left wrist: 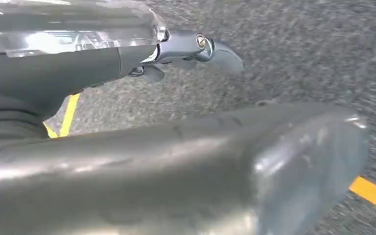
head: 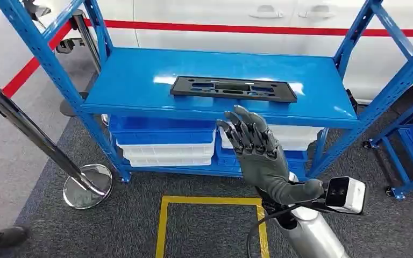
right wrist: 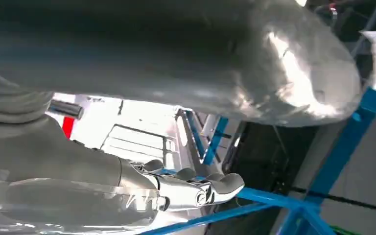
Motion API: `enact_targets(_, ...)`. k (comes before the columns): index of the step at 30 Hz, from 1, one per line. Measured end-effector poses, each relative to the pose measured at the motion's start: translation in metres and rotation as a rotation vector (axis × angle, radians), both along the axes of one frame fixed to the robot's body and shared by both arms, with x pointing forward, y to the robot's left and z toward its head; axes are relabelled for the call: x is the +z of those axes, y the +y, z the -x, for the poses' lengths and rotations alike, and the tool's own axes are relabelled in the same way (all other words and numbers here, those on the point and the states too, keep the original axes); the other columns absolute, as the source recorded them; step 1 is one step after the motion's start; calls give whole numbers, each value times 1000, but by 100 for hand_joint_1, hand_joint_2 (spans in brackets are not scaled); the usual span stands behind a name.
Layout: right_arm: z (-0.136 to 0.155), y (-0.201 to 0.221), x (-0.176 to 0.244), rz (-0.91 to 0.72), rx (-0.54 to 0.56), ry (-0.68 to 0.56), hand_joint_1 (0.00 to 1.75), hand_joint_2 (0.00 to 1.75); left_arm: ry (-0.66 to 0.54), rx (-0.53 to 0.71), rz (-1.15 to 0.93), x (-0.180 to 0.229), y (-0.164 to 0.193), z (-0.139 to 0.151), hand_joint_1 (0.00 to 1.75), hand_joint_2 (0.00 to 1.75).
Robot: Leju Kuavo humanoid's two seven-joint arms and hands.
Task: Take the parts from the cabinet and place them on the table.
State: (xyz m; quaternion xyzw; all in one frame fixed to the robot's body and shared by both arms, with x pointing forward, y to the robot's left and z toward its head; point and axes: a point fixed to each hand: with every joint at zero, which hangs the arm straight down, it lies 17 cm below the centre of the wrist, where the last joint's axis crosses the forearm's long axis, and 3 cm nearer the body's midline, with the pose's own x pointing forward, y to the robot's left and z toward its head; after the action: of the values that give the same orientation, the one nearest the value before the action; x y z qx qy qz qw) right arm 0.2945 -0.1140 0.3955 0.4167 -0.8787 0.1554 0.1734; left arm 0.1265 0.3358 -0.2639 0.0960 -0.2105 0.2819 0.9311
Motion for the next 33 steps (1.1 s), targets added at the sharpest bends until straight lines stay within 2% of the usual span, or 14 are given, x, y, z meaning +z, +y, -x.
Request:
enact_targets(18,6,-2,-6,-25,15,38,0,0,7,-43,-4,0,-3,-1,0,0)
enact_targets(33,10,3,-17,27,-26,32,0,0,-6,-58,-15,2,1,-7,0,0)
